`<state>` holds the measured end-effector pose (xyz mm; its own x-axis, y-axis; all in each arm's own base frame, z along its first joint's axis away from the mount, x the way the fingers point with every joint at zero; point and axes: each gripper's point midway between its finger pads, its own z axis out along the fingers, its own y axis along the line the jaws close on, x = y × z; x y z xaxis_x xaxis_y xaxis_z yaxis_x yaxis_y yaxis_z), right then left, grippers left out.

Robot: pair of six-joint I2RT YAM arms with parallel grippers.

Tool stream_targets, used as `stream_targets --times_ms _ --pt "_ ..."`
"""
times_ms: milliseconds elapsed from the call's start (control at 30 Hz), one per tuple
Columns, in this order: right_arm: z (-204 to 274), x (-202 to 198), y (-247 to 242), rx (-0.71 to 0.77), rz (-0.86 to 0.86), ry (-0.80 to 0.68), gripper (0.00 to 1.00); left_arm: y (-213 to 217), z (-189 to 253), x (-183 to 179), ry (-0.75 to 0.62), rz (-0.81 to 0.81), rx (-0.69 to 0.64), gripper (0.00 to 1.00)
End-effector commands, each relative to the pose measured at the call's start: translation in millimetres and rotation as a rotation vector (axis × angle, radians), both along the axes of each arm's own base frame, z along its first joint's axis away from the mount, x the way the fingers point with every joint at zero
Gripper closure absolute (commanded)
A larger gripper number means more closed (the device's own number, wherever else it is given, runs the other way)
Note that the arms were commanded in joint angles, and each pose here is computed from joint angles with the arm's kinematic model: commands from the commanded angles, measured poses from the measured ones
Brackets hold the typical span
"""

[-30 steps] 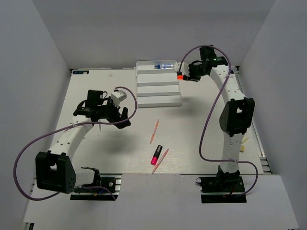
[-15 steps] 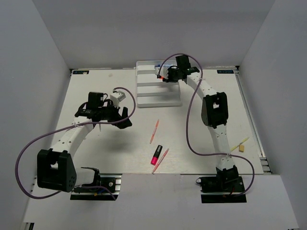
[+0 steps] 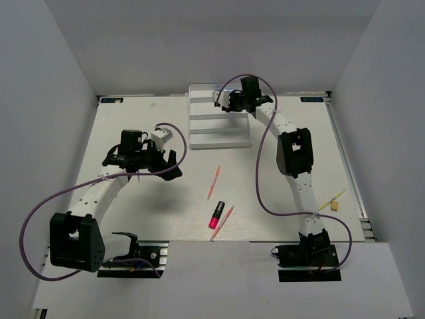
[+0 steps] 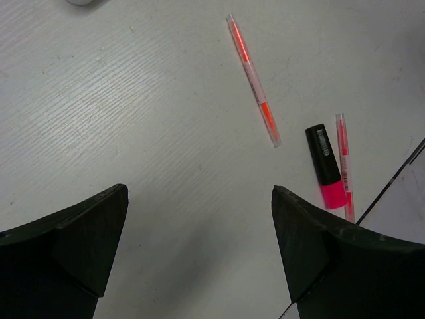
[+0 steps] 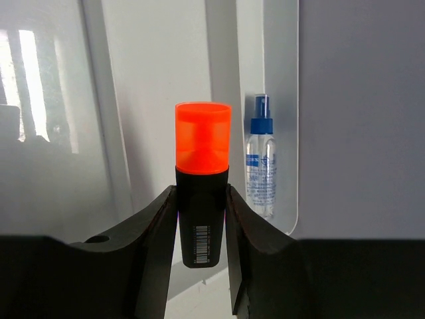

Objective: Sort the stationery into containers
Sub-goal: Place the pen in the storage box.

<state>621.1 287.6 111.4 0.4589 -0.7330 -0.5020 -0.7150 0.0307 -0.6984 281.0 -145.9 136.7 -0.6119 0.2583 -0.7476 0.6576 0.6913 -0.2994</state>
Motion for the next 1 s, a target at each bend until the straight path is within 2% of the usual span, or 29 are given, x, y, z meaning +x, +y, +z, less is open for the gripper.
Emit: stream_targets --times_ms 0,67,200,367,533,600,667,700,733,800,833,967 --pt "-1 -2 10 0.015 0.025 -0.007 0.76 1 12 4 -0.04 0.012 -0.01 0.02" --pt "-5 -5 12 0.012 0.031 0.003 0.73 1 14 6 -0.044 0.022 -0.011 0.02" --pt "-8 -6 11 0.009 0.029 0.006 0.55 -1 17 9 -0.059 0.032 -0.011 0.02" --pt "-1 -9 11 0.02 0.019 0.014 0.41 2 22 11 -0.037 0.055 0.022 0.06" --pt "16 -11 14 0.059 0.005 0.011 0.42 4 31 6 -0.042 0.059 0.027 0.06" --pt "39 -11 12 0.145 -0.048 0.044 0.42 -6 36 -5 -0.034 0.011 0.008 0.1" --pt "88 -19 13 0.278 -0.091 0.079 0.43 -9 38 -11 -0.034 -0.009 0.016 0.11" --pt "105 -30 15 0.392 -0.153 0.185 0.43 -14 39 -16 -0.042 -0.035 0.028 0.13" --pt "148 -43 12 0.482 -0.174 0.205 0.44 -16 39 -20 -0.031 -0.045 0.037 0.15" --pt "180 -67 6 0.609 -0.219 0.318 0.44 -31 42 -29 -0.015 -0.097 0.052 0.17" --pt "195 -96 -2 0.674 -0.251 0.413 0.46 -38 33 -35 0.043 -0.114 0.067 0.18" --pt "200 -159 -41 0.754 -0.354 0.526 0.47 -76 14 -61 0.131 -0.199 0.138 0.21"
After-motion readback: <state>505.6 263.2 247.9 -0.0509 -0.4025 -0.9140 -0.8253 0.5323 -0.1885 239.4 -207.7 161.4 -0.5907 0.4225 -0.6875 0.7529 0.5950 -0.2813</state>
